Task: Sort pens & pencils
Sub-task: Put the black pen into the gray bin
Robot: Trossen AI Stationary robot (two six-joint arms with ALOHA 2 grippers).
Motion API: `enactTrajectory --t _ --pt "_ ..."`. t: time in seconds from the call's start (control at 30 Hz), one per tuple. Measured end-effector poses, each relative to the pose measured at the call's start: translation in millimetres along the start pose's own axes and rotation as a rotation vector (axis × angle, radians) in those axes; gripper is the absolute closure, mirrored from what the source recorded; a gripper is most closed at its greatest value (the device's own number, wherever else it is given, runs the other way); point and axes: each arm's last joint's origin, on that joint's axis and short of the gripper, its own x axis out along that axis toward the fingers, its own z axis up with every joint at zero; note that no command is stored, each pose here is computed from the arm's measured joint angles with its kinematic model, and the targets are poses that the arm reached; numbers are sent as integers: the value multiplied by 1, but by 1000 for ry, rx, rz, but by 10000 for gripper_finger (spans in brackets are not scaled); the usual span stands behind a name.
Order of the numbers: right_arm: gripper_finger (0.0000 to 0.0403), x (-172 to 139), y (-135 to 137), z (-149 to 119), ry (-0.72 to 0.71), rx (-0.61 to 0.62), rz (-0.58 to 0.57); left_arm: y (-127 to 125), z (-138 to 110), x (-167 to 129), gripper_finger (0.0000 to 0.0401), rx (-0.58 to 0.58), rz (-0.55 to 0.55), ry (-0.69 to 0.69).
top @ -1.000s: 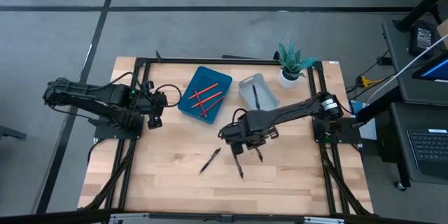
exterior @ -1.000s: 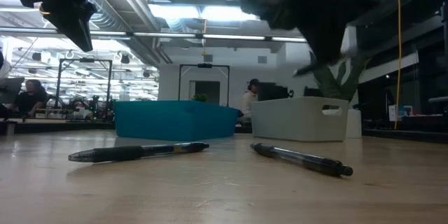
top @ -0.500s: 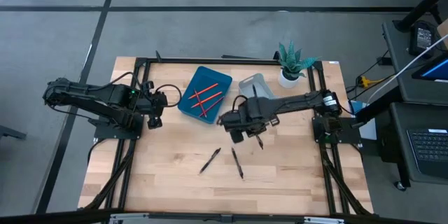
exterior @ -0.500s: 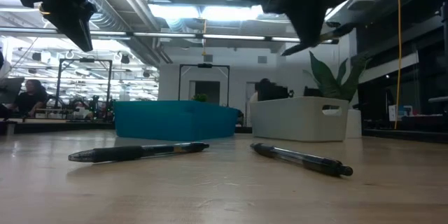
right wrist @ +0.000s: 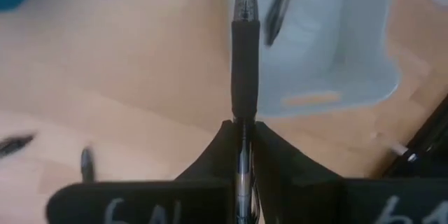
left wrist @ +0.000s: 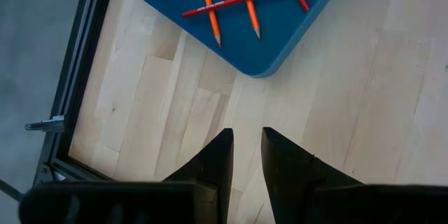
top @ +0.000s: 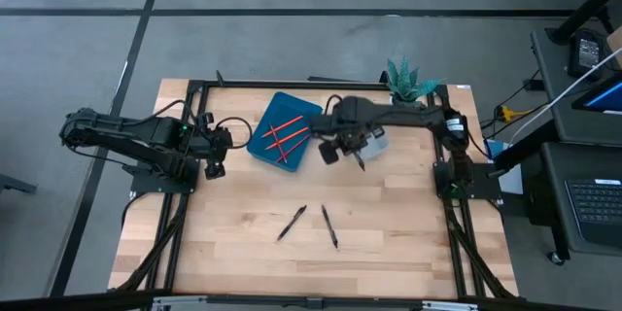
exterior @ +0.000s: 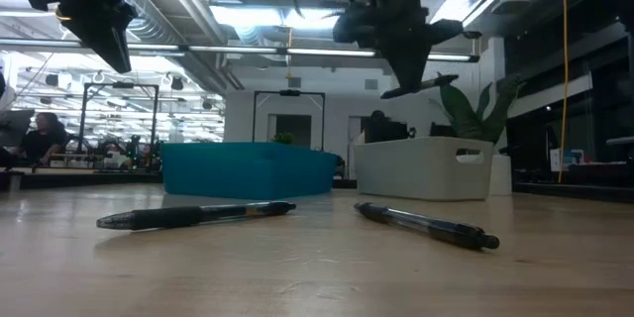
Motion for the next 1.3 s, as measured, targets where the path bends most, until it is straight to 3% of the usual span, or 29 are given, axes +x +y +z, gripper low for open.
enactTrajectory --t 0.33,0.67,1.3 --pt "375 8 -41 53 12 13 -21 0 0 0 332 0 -2 1" --pt "375 35 -54 63 68 6 -65 0 0 0 332 7 -2 1" --pt "375 112 -69 80 77 34 29 0 1 0 332 6 1 -7"
